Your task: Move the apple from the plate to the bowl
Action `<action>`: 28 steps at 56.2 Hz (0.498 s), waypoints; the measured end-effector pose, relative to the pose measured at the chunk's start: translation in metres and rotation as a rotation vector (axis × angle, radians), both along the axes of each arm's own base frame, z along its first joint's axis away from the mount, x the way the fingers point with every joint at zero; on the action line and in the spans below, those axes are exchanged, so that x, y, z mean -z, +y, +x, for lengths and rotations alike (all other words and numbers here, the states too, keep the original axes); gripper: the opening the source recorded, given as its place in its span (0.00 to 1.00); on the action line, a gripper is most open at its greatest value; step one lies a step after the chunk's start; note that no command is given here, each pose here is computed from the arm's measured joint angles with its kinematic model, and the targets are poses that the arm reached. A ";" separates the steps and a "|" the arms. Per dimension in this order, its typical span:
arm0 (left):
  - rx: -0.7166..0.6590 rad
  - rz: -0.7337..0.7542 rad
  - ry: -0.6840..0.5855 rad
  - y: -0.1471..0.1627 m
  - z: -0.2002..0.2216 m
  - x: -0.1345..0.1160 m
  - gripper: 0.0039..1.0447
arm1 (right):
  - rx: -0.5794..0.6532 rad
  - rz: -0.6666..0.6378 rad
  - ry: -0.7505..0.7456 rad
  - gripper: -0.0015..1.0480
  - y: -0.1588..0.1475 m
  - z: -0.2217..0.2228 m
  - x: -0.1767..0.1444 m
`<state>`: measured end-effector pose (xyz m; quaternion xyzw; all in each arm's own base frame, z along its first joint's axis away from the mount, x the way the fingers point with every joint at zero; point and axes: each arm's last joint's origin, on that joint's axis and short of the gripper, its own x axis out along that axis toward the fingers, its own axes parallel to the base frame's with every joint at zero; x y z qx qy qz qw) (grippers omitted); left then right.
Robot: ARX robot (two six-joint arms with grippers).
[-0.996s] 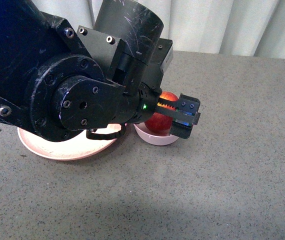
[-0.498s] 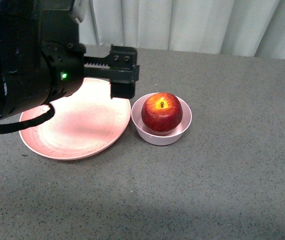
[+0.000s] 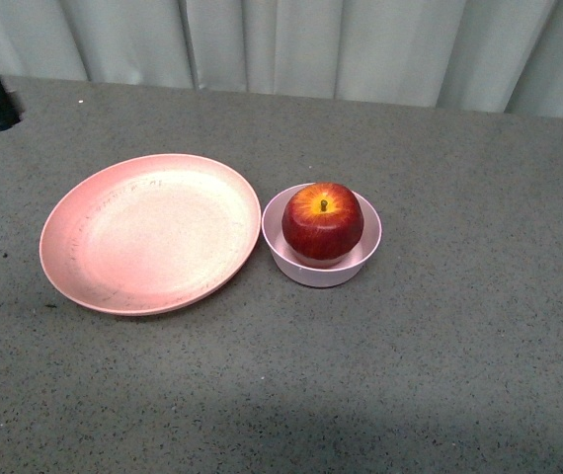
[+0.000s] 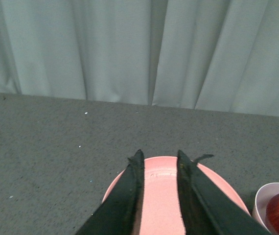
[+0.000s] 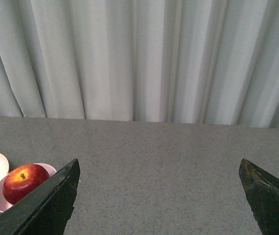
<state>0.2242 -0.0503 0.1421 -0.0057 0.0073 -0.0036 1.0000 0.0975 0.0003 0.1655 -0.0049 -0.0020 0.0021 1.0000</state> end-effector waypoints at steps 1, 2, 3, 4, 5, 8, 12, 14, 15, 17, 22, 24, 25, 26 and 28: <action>-0.002 0.001 0.002 0.003 -0.003 0.000 0.19 | 0.000 0.000 0.000 0.91 0.000 0.000 0.000; -0.004 0.001 0.004 0.005 -0.006 -0.001 0.16 | 0.000 0.000 0.000 0.91 0.000 0.000 0.000; -0.005 0.002 0.005 0.006 -0.007 -0.001 0.14 | 0.000 0.000 0.000 0.91 0.000 0.000 0.000; -0.007 0.002 0.005 0.008 -0.010 -0.001 0.11 | 0.000 0.000 0.000 0.91 0.000 0.000 0.000; -0.009 0.002 0.006 0.009 -0.011 -0.002 0.09 | 0.000 0.000 0.000 0.91 0.000 0.000 0.000; -0.002 0.006 0.003 0.014 -0.020 -0.004 0.04 | 0.000 0.000 0.000 0.91 0.000 0.000 0.000; 0.004 0.006 0.002 0.019 -0.027 -0.006 0.03 | 0.000 0.000 0.000 0.91 0.000 0.000 0.000; 0.005 0.006 0.002 0.021 -0.032 -0.007 0.03 | 0.000 0.000 0.000 0.91 0.000 0.000 0.000; 0.001 0.006 0.002 0.023 -0.034 -0.007 0.03 | 0.000 0.000 0.000 0.91 0.000 0.000 0.000; -0.003 0.006 0.005 0.027 -0.040 -0.009 0.03 | 0.000 0.000 0.000 0.91 0.000 0.000 0.000; -0.006 0.007 0.010 0.032 -0.050 -0.017 0.03 | 0.000 0.000 0.000 0.91 0.000 0.000 0.000; -0.007 0.006 0.002 0.034 -0.053 -0.019 0.03 | 0.000 0.000 0.000 0.91 0.000 0.000 0.000; -0.004 0.005 -0.002 0.034 -0.055 -0.020 0.03 | 0.000 0.000 0.000 0.91 0.000 0.000 0.000; -0.004 0.005 -0.003 0.035 -0.055 -0.020 0.03 | 0.000 0.000 0.000 0.91 0.000 0.000 0.000; -0.004 0.005 -0.004 0.036 -0.059 -0.021 0.03 | 0.000 0.000 0.000 0.91 0.000 0.000 0.000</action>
